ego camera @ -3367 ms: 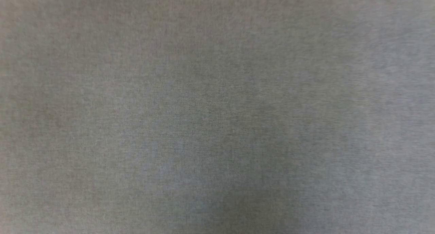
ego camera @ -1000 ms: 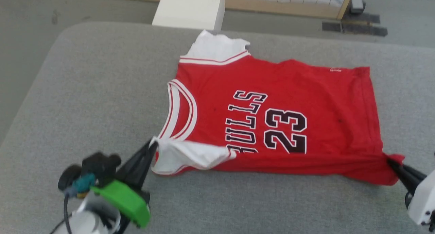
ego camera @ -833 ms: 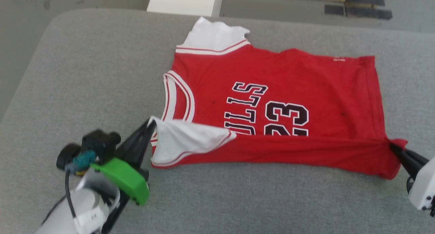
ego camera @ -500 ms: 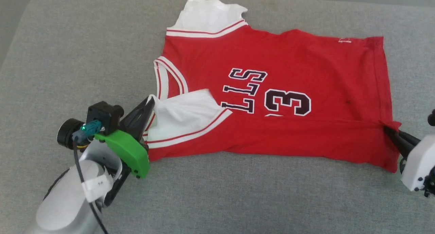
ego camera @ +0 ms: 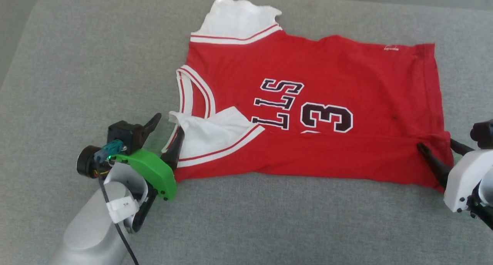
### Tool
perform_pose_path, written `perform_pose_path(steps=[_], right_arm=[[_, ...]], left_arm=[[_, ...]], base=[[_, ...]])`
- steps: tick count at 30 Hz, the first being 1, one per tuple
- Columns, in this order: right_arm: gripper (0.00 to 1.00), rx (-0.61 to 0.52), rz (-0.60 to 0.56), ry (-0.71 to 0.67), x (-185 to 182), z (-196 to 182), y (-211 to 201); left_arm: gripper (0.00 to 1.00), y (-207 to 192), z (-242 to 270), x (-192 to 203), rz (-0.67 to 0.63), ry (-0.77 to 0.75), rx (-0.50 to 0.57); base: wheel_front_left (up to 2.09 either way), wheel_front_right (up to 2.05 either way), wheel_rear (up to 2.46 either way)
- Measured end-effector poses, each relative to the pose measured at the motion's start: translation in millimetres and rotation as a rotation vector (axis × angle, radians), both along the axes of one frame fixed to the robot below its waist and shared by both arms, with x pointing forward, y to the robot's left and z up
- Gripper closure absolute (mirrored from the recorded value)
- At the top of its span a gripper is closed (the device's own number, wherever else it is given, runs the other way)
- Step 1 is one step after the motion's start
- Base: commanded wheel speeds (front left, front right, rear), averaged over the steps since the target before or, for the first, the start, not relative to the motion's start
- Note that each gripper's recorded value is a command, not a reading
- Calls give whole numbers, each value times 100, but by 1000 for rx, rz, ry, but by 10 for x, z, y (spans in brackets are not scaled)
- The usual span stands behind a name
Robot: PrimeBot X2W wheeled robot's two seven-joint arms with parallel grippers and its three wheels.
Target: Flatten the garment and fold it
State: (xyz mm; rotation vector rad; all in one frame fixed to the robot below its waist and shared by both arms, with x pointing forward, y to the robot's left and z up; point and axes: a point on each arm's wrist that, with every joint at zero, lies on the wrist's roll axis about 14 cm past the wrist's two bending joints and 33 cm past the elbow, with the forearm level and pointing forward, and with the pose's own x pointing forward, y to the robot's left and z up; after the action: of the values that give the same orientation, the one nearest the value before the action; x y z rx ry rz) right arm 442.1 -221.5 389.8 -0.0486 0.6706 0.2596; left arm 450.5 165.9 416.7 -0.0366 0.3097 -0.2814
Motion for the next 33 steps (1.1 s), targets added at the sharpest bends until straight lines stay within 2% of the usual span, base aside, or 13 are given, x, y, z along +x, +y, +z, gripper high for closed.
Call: perform_pose_path(steps=[8,12,16,21,27,31,32,33], right_arm=[[0,-37,-76,-41,-153,167,-70],[0,-18,-130,-14,-350,169,-14],[0,9,-187,2,-515,185,33],[0,31,-229,18,-612,196,66],[0,17,-258,18,-624,236,-13],[0,8,-272,23,-624,229,-67],[0,6,-276,27,-628,223,-84],[0,3,-281,30,-632,217,-100]], left_arm=[[0,158,241,-199,178,-59,-165],[0,150,215,-395,241,-22,-228],[0,61,63,-583,267,85,-259],[0,-59,-102,-678,257,192,-244],[0,27,-331,-668,286,283,-148],[0,-10,-469,-638,256,350,-100],[39,-27,-483,-615,250,358,-102],[100,-48,-498,-600,240,364,-101]], base=[[0,0,0],[0,0,0],[0,0,0],[0,0,0],[0,0,0],[0,0,0],[0,0,0],[0,0,0]])
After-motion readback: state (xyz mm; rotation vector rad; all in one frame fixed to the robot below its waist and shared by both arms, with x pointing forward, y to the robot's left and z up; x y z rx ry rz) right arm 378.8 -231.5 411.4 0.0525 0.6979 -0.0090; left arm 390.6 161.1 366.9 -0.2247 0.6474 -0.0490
